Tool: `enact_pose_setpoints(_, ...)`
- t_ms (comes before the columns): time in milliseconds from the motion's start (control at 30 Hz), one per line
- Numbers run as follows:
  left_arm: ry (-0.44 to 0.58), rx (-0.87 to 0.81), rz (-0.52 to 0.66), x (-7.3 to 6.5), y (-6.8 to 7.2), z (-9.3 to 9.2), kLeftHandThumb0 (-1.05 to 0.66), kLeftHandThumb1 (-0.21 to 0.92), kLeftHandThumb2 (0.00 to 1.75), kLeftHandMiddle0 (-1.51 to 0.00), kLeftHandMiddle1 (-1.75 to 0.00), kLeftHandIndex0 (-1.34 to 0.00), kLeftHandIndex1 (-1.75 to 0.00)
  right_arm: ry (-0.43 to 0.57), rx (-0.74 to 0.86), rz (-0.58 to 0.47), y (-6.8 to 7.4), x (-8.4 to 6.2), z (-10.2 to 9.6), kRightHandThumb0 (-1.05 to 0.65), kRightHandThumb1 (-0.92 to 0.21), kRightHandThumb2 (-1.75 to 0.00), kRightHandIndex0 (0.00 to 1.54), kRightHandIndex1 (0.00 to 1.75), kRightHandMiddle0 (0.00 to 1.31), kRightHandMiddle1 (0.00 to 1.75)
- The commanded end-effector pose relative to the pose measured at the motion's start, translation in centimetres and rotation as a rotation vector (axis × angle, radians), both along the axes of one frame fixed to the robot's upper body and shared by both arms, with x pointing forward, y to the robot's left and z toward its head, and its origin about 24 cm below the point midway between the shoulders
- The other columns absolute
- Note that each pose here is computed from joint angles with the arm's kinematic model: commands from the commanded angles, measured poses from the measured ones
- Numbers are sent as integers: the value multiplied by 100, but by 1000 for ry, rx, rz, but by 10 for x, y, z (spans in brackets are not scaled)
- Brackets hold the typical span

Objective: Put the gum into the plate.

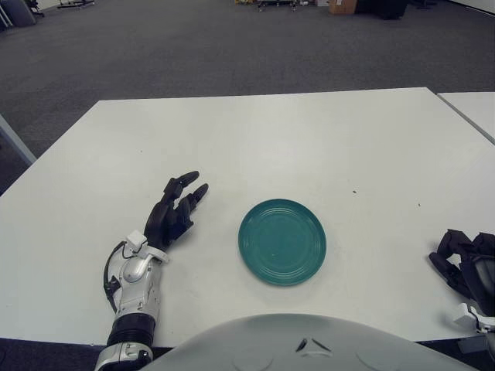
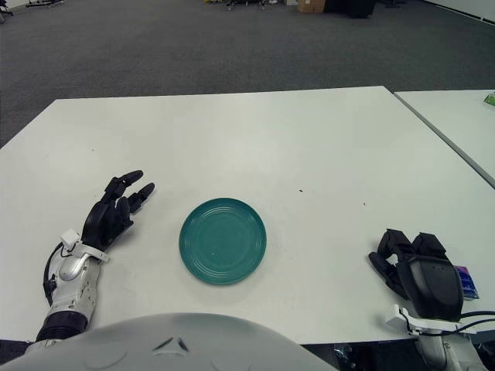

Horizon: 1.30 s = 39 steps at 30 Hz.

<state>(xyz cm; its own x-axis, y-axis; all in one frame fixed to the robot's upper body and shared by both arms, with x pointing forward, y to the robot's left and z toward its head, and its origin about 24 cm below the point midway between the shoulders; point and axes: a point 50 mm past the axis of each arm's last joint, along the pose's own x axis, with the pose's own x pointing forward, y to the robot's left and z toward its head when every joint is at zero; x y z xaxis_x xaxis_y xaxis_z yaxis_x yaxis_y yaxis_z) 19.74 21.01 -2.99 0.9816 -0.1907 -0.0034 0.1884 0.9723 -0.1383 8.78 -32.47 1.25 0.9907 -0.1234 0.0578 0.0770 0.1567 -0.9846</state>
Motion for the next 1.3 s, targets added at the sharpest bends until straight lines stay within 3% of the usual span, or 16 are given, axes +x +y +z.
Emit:
enact_pose_setpoints(0, 98, -26, 12, -11, -1, -17, -88, 92, 81, -54, -4, 0, -84, 187, 40, 21, 14, -20, -28, -46, -92, -49, 108, 175, 79, 175)
enact_pose_setpoints(200, 97, -26, 12, -10, 0, -17, -88, 92, 81, -54, -4, 0, -84, 165, 56, 36, 19, -15, -26, -46, -91, -48, 109, 175, 79, 175)
enact_pose_setpoints(633, 98, -26, 12, -9, 0, -17, -88, 92, 81, -54, -4, 0, -84, 82, 89, 104, 48, 0, -12, -46, -90, -48, 108, 175, 80, 175)
enact_pose_setpoints(1267, 98, -25, 13, -8, 3, -17, -88, 92, 81, -54, -4, 0, -84, 25, 180, 43, 47, 3, -13, -44, -90, -50, 114, 175, 83, 175)
